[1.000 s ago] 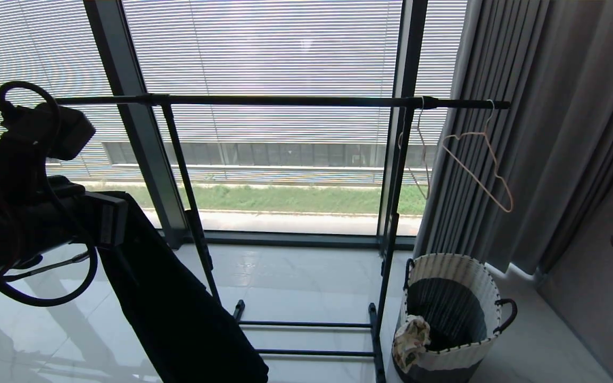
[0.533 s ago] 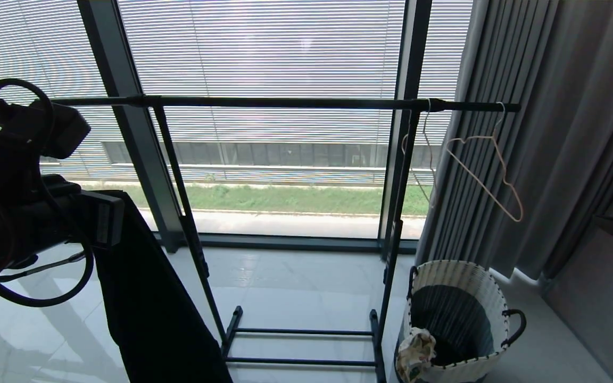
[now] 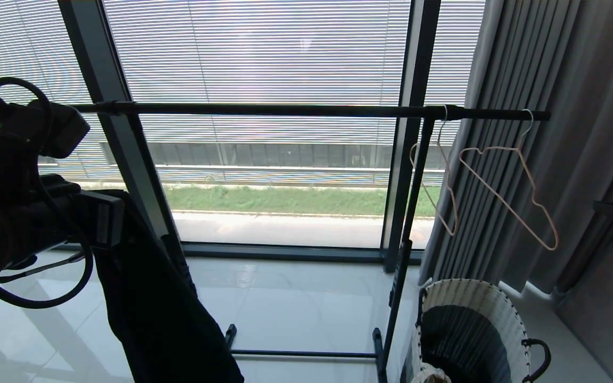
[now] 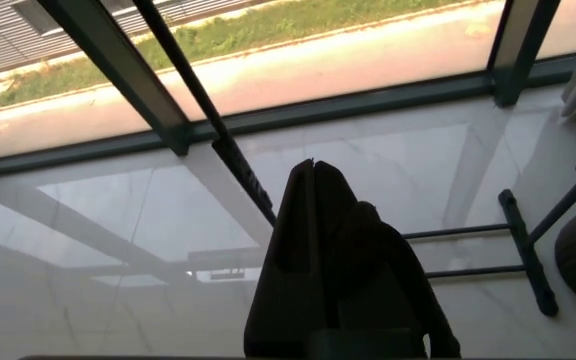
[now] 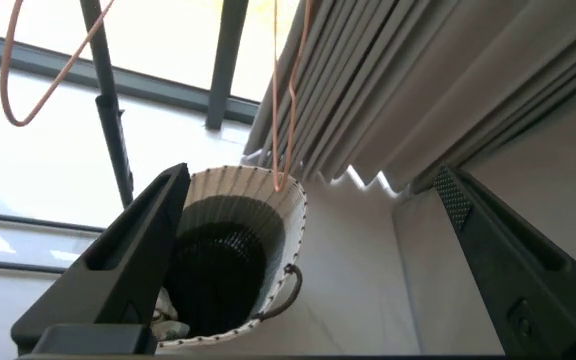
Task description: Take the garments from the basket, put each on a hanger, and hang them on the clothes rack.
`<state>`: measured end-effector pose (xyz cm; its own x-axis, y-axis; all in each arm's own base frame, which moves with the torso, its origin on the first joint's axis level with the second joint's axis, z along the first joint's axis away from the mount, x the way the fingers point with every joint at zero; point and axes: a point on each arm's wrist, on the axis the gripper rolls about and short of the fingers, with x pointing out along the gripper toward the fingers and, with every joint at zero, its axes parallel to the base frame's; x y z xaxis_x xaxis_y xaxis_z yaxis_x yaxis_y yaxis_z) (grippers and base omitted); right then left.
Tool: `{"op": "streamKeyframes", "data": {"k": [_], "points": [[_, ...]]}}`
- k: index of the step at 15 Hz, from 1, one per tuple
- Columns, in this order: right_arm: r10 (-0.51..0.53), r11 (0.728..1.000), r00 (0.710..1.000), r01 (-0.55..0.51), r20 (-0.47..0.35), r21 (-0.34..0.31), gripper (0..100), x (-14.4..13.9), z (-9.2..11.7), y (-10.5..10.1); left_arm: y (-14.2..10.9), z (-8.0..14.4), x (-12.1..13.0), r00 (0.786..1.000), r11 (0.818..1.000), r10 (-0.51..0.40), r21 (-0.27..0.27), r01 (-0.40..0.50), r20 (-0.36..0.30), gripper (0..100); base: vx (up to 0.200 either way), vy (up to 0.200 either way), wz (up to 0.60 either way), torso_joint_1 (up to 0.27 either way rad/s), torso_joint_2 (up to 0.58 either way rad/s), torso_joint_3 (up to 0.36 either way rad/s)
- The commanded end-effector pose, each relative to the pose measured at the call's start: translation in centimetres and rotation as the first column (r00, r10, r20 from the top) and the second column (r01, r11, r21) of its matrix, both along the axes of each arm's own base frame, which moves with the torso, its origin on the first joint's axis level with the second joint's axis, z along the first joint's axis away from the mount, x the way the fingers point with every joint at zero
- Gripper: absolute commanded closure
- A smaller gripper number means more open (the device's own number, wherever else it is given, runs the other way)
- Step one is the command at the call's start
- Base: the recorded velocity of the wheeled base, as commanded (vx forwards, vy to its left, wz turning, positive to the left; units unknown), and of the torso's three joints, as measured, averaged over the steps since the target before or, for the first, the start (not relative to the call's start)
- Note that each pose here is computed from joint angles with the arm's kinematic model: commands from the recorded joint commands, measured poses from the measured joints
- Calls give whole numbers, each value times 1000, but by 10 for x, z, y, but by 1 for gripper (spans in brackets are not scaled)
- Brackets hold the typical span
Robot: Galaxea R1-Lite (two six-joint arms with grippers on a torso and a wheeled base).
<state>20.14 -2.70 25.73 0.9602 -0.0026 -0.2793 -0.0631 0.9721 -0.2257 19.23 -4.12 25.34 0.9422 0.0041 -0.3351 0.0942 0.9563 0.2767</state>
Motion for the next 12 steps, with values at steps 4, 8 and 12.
{"op": "streamKeyframes", "data": {"k": [4, 8, 12], "points": [[45, 998, 997, -42, -70, 44, 0, 43, -12, -17, 0, -2, -1, 1000, 1000, 2, 2, -2, -5, 100, 150, 0, 0, 2, -1, -1], [60, 996, 989, -49, -135, 79, 0, 79, -31, -34, 3, -3, -12, 1000, 1000, 2, -2, -2, 6, 100, 0, 0, 0, 0, 0, 0], [55, 995, 985, -41, -162, 86, 0, 125, -46, -52, 8, -4, -31, 1000, 1000, 4, -7, -4, 27, 100, 0, 0, 0, 0, 0, 0]]}}
